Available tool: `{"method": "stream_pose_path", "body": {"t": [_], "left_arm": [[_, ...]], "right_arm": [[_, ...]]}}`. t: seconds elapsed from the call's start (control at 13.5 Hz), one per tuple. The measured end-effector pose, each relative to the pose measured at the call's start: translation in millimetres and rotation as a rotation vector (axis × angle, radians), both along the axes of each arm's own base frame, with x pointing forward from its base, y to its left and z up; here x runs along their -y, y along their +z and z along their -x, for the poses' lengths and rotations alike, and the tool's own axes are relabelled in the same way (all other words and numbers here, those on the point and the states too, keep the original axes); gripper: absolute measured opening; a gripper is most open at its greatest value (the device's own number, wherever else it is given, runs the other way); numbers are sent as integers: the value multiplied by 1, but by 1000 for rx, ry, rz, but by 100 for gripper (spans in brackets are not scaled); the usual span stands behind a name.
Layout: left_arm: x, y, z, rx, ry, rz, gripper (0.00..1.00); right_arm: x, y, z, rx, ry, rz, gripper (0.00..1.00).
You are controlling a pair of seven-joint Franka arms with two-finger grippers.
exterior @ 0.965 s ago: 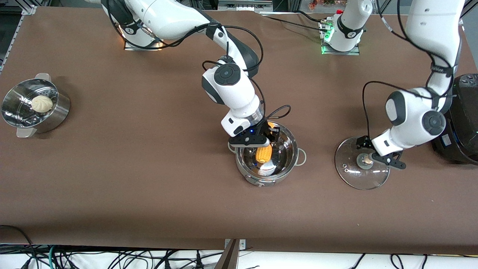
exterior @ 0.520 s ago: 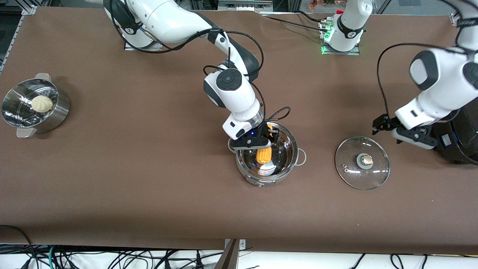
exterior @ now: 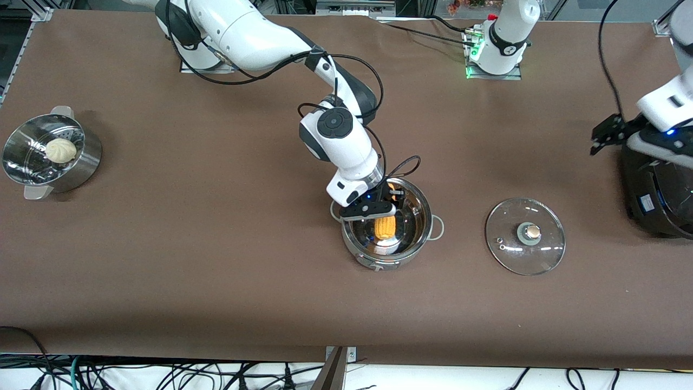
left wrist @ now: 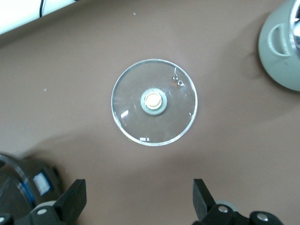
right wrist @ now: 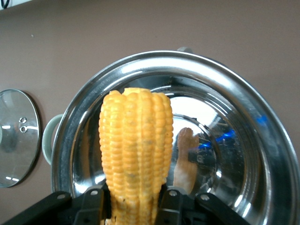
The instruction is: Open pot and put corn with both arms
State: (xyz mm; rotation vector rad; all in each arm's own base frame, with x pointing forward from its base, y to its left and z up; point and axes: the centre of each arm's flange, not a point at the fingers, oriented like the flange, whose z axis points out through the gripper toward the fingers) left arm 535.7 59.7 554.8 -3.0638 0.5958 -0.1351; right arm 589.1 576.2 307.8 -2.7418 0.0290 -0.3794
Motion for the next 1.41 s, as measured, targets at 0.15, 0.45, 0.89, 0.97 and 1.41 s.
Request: {"method": "stream_pose_path", "body": {"t": [0.15,0.45,0.89,0.97,1.41], "left_arm": [[-5,35,6,-38,14,-13,100],[0,64,16,-118,73,-12,100],[20,69,1,-160,188,-23,100],[20,74,-2,-150,226,-24,100],[35,74,-10,-147,443,-10,100]], "right_arm": [[-1,-9,-1,8,-2,-8,33],[-1,-25,-1,4,-3,-5,28],[0,-42,-1,22,7,14,40],[-1,-43,0,34,15,21,51],[-8,-40,5,42,31,32,100]]}}
